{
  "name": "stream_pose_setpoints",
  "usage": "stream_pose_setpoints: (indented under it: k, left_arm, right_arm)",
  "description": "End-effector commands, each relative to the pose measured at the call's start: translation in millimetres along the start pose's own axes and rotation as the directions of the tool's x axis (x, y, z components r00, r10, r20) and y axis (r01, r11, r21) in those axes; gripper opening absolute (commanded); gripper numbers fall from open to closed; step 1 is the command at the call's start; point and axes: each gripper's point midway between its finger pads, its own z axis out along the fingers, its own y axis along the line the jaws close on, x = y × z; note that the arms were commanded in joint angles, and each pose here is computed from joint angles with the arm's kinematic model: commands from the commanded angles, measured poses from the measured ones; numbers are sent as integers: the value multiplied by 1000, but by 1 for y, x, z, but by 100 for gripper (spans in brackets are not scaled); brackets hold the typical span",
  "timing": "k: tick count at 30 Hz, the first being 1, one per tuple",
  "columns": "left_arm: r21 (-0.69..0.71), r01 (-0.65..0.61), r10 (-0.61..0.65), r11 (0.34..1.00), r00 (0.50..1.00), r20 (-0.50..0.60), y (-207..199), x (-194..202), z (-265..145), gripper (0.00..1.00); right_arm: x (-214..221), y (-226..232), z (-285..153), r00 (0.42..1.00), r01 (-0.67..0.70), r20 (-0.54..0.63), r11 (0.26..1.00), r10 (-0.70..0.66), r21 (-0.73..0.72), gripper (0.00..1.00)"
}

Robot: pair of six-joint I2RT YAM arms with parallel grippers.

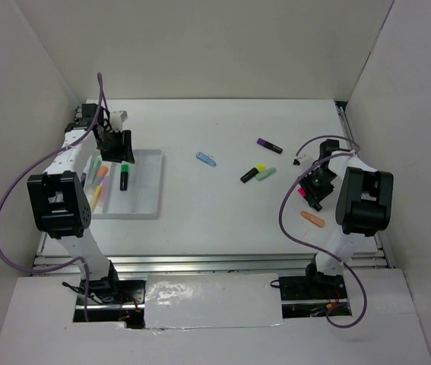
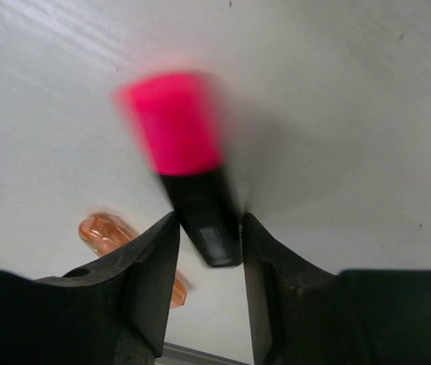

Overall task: Sort the stationery into containers
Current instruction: Grab a piece of stationery with the right arm

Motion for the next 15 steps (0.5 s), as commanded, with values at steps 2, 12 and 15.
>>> stream_pose_setpoints:
  k: [2, 12, 15]
  left_arm:
    - [188, 63, -95, 980, 981, 169, -37, -36, -48, 63]
    - [396, 77, -187, 915, 951, 247, -70, -53, -88, 73]
    - [400, 61, -178, 915, 948, 263, -73, -53, -94, 73]
  right_arm:
    - [-15, 6, 3, 999, 51, -6, 998, -51, -38, 41]
    - [-23, 30, 12, 991, 97, -80, 987, -107, -128, 46]
    - [-23, 32, 17, 990, 70, -110, 986, -88, -154, 51]
